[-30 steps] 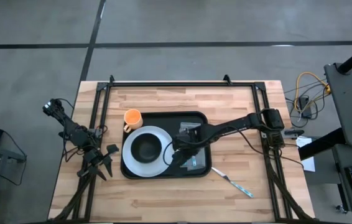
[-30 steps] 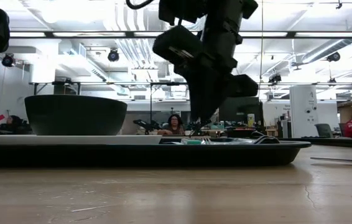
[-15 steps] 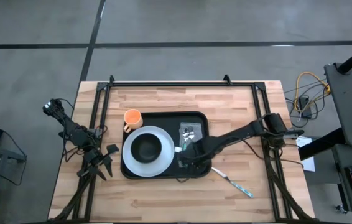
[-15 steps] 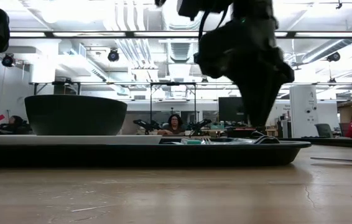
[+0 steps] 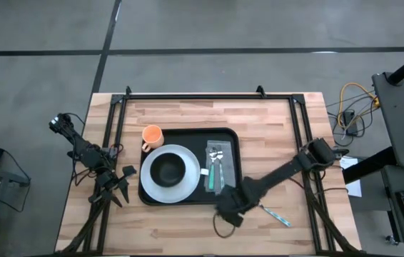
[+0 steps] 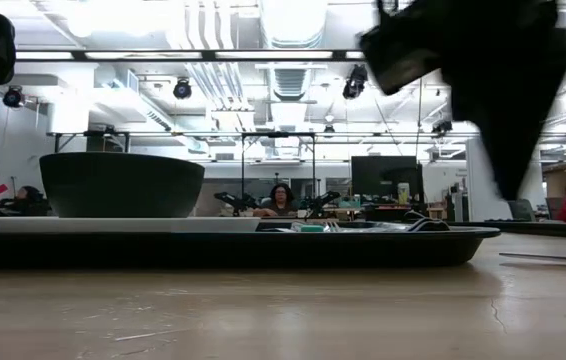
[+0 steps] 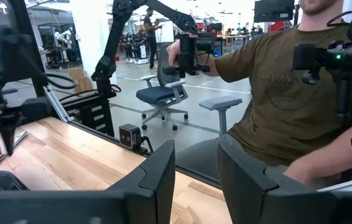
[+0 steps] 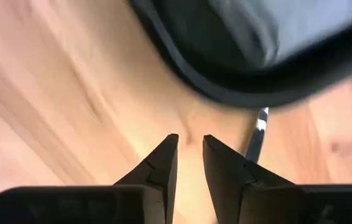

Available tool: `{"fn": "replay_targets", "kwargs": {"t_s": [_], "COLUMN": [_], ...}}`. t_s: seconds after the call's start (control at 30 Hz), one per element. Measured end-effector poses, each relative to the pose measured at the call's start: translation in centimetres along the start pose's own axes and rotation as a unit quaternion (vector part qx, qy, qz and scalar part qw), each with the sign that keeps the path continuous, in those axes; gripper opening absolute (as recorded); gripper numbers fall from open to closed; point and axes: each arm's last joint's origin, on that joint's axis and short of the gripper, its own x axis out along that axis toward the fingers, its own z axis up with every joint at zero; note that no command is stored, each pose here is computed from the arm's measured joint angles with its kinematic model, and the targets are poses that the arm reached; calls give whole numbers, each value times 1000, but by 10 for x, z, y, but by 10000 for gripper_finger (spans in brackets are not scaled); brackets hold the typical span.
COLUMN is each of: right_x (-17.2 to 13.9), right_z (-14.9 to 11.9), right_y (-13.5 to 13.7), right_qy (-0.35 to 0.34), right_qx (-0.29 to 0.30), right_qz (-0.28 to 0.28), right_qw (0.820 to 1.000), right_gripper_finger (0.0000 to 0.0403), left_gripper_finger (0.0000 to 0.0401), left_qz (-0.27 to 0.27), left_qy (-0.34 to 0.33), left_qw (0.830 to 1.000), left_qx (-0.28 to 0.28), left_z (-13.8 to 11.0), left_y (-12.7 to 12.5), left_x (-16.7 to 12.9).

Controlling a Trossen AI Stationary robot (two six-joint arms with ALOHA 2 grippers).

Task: Set up tray
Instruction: Put the white and blue knife on the gray napkin to the right of the white and blue fork

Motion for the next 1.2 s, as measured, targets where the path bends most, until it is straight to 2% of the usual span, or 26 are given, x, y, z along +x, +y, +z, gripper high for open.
{"fn": "replay_targets", "kwargs": {"t_s": [0.2, 0.37, 0.63, 0.97, 1.2], "right_x": [0, -2, -13, -11, 1], "right_z": [-35, -58, -77, -106, -122], "right_y": [9, 12, 12, -8, -26], "right_qy": [20, -19, -29, -32, -30], "right_qx": [0, 7, 10, 17, 22], "right_qz": [-47, -103, -91, -83, -35], "right_qw": [999, 994, 995, 996, 999], "right_gripper_finger": [79, 92, 115, 138, 141], "left_gripper_finger": [101, 101, 101, 101, 101], "left_qz": [0, 0, 0, 0, 0], "left_qy": [0, 0, 0, 0, 0], "left_qw": [1000, 1000, 1000, 1000, 1000], "left_qx": [0, 0, 0, 0, 0], "left_z": [0, 0, 0, 0, 0], "left_y": [0, 0, 0, 0, 0], "left_x": [0, 0, 0, 0, 0]}}
